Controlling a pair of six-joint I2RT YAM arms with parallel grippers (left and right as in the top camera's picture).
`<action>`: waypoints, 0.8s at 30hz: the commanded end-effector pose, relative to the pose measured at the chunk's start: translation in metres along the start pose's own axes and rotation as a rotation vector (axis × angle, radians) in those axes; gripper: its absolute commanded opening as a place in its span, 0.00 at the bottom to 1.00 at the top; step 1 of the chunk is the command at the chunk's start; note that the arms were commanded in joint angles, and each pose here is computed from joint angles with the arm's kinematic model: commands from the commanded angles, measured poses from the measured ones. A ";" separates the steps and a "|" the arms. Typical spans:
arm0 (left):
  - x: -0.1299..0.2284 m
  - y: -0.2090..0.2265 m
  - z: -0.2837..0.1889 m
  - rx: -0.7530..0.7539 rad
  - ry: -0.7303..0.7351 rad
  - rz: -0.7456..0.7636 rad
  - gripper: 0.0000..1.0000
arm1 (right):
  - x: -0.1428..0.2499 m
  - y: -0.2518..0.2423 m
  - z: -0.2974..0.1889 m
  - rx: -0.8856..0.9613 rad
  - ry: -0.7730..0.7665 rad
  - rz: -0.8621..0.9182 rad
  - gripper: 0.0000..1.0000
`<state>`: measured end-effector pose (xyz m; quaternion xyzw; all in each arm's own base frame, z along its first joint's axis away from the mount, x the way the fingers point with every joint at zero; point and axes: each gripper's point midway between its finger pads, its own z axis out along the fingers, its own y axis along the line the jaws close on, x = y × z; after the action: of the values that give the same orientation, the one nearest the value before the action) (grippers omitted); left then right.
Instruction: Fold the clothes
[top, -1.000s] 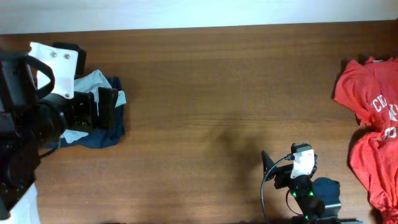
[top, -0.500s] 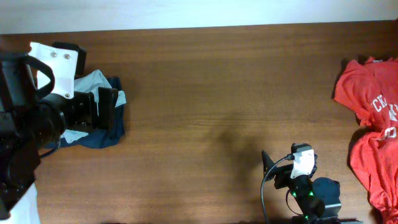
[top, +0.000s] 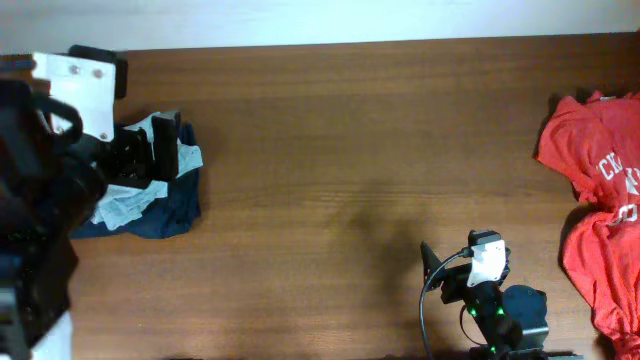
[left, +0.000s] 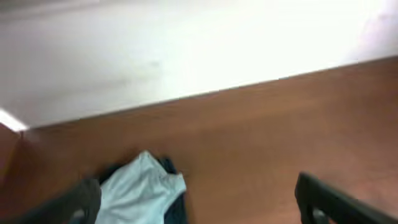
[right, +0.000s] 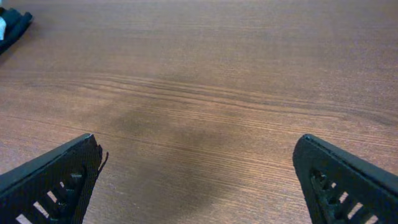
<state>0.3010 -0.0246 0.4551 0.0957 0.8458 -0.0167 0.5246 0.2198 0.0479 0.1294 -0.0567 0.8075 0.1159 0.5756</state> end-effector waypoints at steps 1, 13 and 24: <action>0.029 -0.003 -0.001 -0.018 -0.046 0.025 0.99 | 0.001 0.001 0.000 -0.009 -0.004 -0.006 0.98; 0.183 -0.017 0.031 -0.049 -0.149 0.023 0.99 | 0.001 0.001 0.000 -0.009 -0.004 -0.006 0.99; 0.270 -0.028 0.041 -0.057 -0.223 0.003 0.99 | 0.001 0.001 0.000 -0.009 -0.004 -0.006 0.99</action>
<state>0.2185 -0.0195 0.2030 0.0863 0.7902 -0.0020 0.6068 0.2198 0.0489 0.1298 -0.0585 0.8065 0.1185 0.5762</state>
